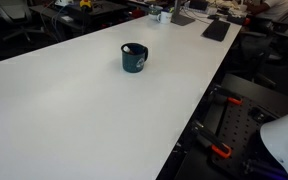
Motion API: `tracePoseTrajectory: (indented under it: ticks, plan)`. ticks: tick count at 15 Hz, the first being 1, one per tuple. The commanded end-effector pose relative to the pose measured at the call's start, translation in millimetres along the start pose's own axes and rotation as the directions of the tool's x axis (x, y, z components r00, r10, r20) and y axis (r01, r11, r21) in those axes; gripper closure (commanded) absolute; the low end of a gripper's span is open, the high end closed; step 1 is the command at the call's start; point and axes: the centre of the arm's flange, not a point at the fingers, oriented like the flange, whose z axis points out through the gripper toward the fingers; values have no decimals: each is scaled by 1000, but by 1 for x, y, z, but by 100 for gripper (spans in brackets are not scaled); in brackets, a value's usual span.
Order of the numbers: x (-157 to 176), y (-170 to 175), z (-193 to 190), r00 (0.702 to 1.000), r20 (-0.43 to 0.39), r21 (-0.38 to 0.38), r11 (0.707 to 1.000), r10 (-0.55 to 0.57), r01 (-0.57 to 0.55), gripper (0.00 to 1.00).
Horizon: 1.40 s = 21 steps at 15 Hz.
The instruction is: Remove the marker from the mug.
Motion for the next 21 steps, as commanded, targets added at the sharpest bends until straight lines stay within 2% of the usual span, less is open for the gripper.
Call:
tracePoseTrajectory:
  ticks: [1,4,7,9,12,16,21]
  plan:
    - [11,16,4,1000,-13,-12,1000,-2,1,0]
    - [29,40,10,997,-39,-51,996,66,-68,0]
    - [52,69,23,993,-37,-47,993,109,-111,0]
    - [69,85,36,994,-16,-6,994,110,-110,0]
    - [95,104,61,998,3,95,994,63,-63,0]
    - [127,124,98,1000,19,232,973,15,-19,0]
    - [163,127,141,996,89,332,943,-21,-10,0]
